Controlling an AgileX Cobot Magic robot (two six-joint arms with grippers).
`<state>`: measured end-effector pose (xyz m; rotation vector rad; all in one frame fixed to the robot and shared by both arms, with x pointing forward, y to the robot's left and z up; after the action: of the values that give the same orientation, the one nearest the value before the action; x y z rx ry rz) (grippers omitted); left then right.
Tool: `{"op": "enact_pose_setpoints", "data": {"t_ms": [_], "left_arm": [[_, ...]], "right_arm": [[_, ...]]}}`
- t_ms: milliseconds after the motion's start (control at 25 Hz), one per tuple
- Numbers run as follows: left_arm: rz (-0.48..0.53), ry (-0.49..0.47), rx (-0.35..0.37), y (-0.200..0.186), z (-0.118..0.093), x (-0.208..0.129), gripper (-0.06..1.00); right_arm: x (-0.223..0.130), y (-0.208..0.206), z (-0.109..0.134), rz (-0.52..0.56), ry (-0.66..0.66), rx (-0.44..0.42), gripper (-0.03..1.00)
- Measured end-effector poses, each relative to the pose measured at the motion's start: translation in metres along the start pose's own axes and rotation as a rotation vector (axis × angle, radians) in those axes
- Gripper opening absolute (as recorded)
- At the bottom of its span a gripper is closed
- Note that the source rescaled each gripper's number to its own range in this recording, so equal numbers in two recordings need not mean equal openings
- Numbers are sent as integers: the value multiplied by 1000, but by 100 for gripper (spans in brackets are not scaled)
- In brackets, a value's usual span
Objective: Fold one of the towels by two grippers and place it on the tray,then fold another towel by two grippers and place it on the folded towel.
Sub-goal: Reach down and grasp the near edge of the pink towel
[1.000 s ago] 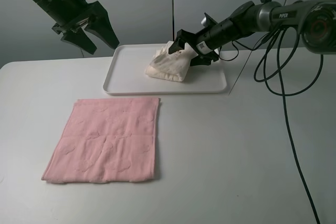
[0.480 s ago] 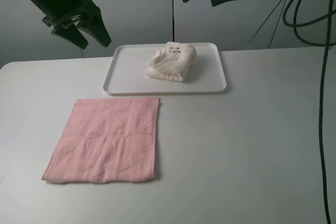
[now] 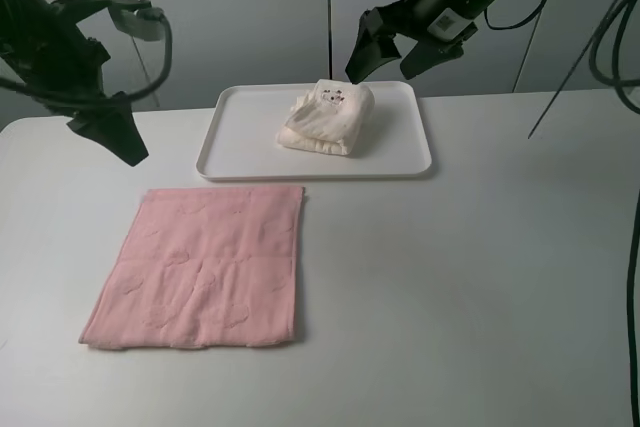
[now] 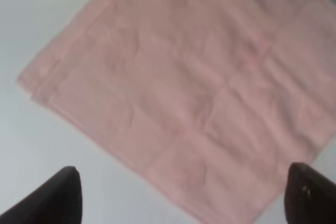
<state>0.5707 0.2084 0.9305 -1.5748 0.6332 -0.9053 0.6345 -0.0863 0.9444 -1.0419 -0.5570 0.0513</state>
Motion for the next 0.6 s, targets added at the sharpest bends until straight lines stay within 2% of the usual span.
{"op": "enact_pose_setpoints", "data": {"t_ms": [120,360,480,600], "left_arm": [[74,148,9,8,-7,-26,100],[163,424,-83,34,-27,-61,100],[167,478,-92,45,-31,-69,100],[159,496,-71,60,-33,-76,100]], "right_arm": [[-28,8,41,78,-197,-21,95],[-85,37,110,259,-564,-41,95],[-100,43,135,285,-729,-25,95],[-109,48,157,282,-800,-11,95]]}}
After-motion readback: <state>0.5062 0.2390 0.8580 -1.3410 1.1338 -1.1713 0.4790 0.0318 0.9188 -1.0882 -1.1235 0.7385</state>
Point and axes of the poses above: a point on each arm's last joint axis where the gripper is mounted, y pointing out along that axis toward the gripper, z along the wrist's bending axis when the last joint is at zero, x = y × z, the point moved 10 cm from there along y, pointing out along that axis toward the gripper, and after that the axes turned 9 degrees about y, right-handed, at the moved point
